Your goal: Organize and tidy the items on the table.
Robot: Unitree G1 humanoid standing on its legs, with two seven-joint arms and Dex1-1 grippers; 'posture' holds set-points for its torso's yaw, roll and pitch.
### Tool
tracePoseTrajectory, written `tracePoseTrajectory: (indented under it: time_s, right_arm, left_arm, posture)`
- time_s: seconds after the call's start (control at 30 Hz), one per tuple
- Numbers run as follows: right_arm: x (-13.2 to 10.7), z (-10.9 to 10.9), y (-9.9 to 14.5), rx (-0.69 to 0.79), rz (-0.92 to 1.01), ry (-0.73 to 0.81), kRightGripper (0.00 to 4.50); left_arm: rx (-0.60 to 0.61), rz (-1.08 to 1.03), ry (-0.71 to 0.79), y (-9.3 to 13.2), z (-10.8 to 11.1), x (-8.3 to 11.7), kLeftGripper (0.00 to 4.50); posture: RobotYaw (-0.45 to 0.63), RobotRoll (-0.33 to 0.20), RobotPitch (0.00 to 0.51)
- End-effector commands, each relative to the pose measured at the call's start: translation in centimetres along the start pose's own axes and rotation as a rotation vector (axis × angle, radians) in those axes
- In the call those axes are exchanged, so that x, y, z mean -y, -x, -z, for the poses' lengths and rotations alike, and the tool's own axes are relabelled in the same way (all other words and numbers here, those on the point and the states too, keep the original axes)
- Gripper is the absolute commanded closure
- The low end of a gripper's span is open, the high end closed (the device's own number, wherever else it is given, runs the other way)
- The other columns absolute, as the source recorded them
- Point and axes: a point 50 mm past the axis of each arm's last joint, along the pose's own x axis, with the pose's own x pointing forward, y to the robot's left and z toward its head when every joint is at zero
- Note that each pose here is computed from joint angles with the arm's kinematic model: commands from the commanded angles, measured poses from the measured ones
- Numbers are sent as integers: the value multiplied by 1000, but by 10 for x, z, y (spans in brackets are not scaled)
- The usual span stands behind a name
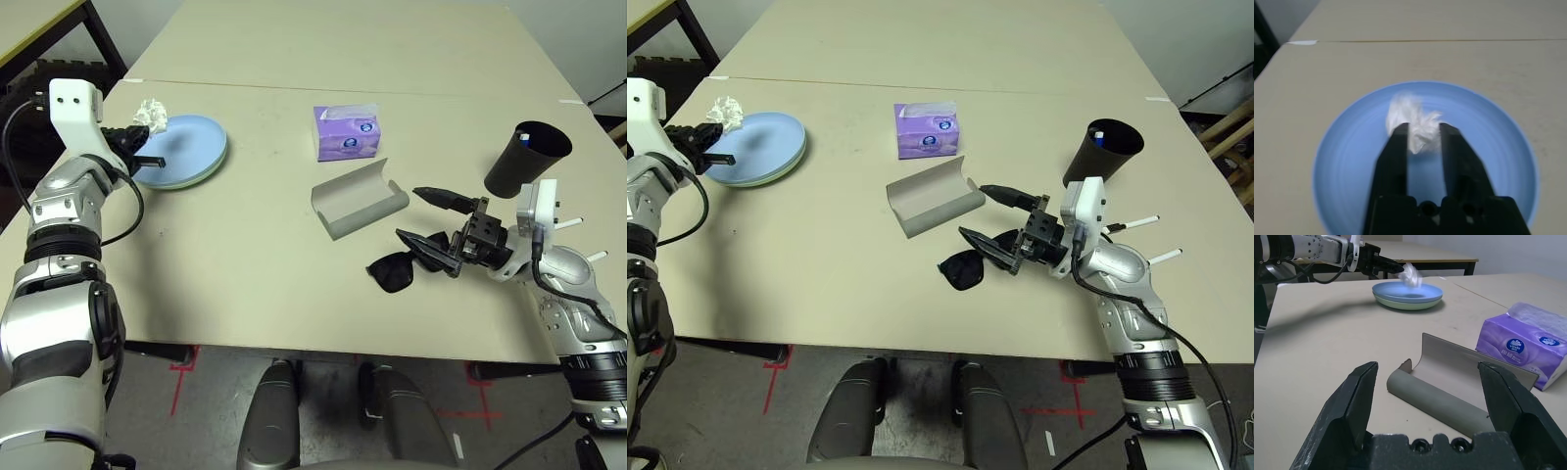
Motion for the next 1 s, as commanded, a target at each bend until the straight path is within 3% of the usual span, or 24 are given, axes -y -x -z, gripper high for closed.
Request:
tracePoseTrajectory:
  time_s: [0.03, 0.2, 0.53, 0.93, 1.0]
  right_arm:
    - [3, -3, 4, -6, 14, 16, 0]
    - [13, -7, 4, -8, 53, 37, 0]
    - [27, -12, 5, -8, 91, 65, 0]
    - [22, -9, 8, -9, 84, 61, 0]
    - [21, -9, 11, -14, 82, 62, 0]
  left_arm:
    - [34, 59, -3, -1, -7, 4, 2038]
    - [89, 130, 18, -2, -10, 11, 64]
    - [78, 546, -65, 3, 3, 52, 23]
    - [46, 970, -281, 23, 20, 80, 23]
    - [43, 1006, -252, 26, 23, 83, 23]
  posture:
    - [153, 0, 171]
    - [156, 0, 175]
    - [152, 0, 175]
    - [131, 0, 174]
    - [123, 0, 178]
